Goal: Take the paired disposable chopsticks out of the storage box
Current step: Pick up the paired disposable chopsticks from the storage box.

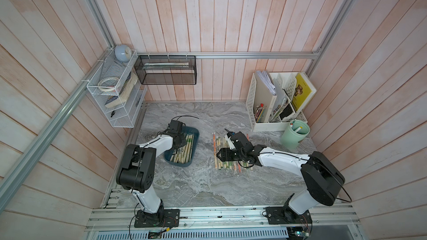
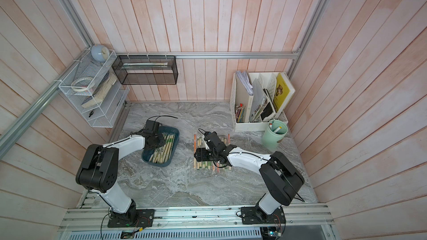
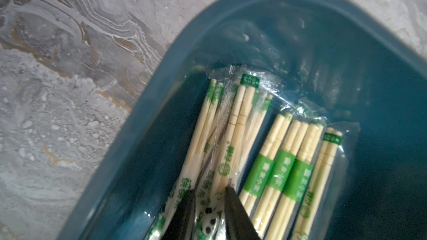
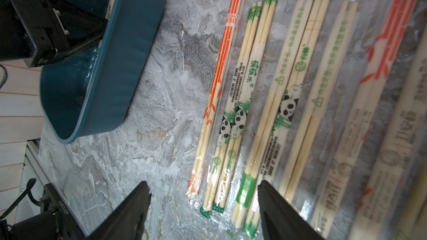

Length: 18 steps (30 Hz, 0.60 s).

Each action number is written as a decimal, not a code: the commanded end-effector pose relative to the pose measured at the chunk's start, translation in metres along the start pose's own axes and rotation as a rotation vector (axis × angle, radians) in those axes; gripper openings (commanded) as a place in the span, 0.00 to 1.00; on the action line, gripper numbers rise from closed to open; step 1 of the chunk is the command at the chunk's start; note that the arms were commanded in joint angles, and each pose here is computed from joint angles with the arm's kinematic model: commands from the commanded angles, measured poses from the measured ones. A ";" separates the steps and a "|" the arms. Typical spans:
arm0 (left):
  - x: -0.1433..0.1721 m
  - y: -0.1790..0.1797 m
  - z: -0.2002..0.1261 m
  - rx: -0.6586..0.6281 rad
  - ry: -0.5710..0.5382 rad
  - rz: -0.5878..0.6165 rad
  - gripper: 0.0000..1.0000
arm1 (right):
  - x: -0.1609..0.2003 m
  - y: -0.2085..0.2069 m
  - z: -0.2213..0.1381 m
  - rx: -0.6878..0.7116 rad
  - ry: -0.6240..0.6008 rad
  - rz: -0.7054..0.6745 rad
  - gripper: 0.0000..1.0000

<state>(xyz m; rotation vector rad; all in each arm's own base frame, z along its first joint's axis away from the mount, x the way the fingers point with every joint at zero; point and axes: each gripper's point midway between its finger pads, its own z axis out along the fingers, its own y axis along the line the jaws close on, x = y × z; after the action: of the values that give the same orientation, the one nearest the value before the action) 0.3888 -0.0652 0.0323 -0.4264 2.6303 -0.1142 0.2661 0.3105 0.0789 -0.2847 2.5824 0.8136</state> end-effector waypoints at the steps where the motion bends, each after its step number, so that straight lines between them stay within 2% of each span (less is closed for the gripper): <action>1: -0.009 -0.003 0.002 -0.011 -0.027 0.018 0.26 | 0.002 0.000 -0.001 0.003 -0.001 -0.012 0.76; 5: -0.009 -0.002 0.004 -0.015 -0.020 0.022 0.25 | 0.002 0.001 -0.001 0.003 -0.004 -0.012 0.76; 10: -0.008 -0.004 0.004 -0.011 -0.015 0.025 0.16 | 0.002 0.001 -0.002 0.004 -0.004 -0.015 0.76; 18: -0.010 -0.006 0.003 -0.007 -0.018 0.026 0.10 | 0.002 0.000 -0.003 0.006 -0.007 -0.014 0.76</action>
<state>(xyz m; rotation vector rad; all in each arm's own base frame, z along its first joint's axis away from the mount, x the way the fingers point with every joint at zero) 0.3922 -0.0682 0.0325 -0.4001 2.6327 -0.1121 0.2661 0.3104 0.0789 -0.2845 2.5823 0.8132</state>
